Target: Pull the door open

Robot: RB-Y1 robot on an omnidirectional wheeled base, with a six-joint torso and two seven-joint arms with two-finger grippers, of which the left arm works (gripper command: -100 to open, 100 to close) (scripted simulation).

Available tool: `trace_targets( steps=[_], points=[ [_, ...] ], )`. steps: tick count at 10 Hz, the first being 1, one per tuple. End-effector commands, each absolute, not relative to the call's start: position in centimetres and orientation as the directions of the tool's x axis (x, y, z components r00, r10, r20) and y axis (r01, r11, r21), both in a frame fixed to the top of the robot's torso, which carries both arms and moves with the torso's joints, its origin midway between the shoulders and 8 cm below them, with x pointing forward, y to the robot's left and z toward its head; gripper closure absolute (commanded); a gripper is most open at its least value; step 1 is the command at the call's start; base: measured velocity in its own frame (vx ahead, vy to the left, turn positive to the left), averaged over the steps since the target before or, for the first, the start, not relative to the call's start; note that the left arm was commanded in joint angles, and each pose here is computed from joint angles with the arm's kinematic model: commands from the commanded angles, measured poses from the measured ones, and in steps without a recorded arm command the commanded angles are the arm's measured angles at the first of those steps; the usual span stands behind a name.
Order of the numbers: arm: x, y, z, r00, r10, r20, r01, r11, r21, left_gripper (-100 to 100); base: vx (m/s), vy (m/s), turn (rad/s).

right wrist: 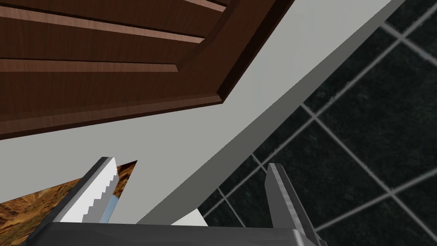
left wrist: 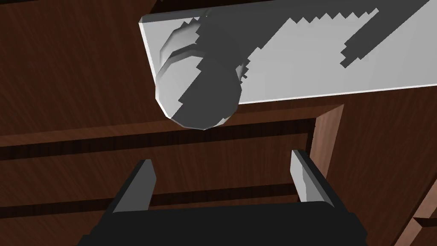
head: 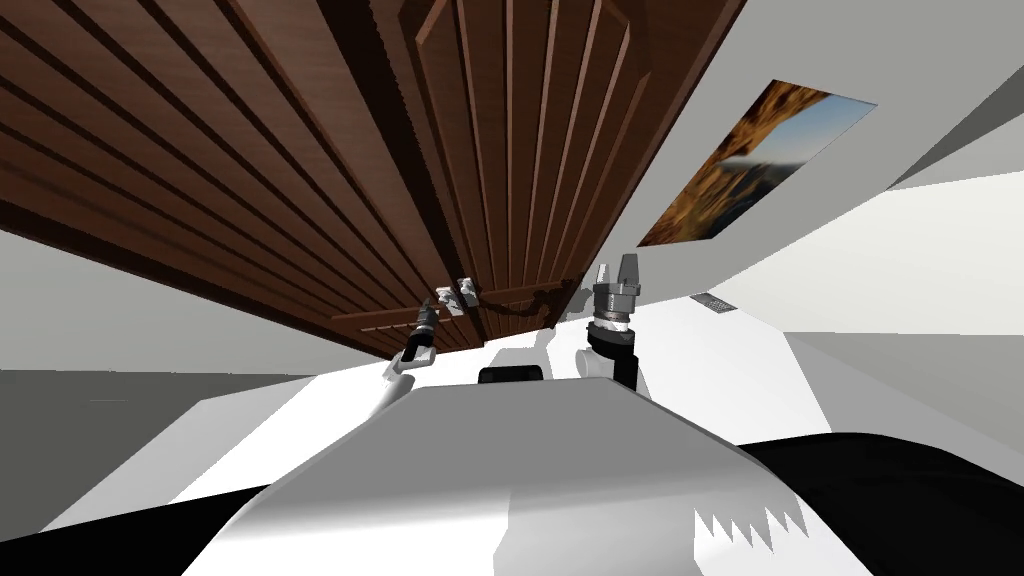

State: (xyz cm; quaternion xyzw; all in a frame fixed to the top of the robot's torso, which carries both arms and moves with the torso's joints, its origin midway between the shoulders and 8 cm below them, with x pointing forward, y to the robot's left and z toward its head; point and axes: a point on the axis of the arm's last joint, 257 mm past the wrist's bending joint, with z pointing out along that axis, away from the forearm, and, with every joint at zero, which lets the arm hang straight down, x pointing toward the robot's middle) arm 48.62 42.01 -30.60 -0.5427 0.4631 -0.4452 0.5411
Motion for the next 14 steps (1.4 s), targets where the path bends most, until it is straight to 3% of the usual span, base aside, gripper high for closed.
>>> trace_targets(
  steps=[1, 2, 3, 8, 13, 14],
  points=[
    [49.4, 40.7, -29.8, 0.154, -0.988, -0.01, -0.002, 0.009, -1.0, -100, 0.189, -0.123, -0.119],
    [49.1, 41.1, -29.9, 0.162, -0.987, -0.013, -0.007, 0.012, -1.0, -100, 0.088, -0.059, -0.012],
    [49.1, 41.1, -29.9, 0.162, -0.987, -0.013, -0.007, 0.012, -1.0, 100, -0.01, 0.007, 0.015],
    [49.1, 41.1, -29.9, 0.162, -0.987, -0.013, -0.007, 0.012, -1.0, 100, -0.017, 0.008, -0.008],
    [47.1, 43.0, -31.3, 0.171, -0.985, -0.029, -0.043, 0.022, -0.999, 100, -0.189, 0.068, 0.026],
    [47.6, 41.9, -30.9, 0.15, -0.988, -0.024, -0.031, 0.019, -0.999, -100, -0.194, 0.043, -0.076]
  ],
)
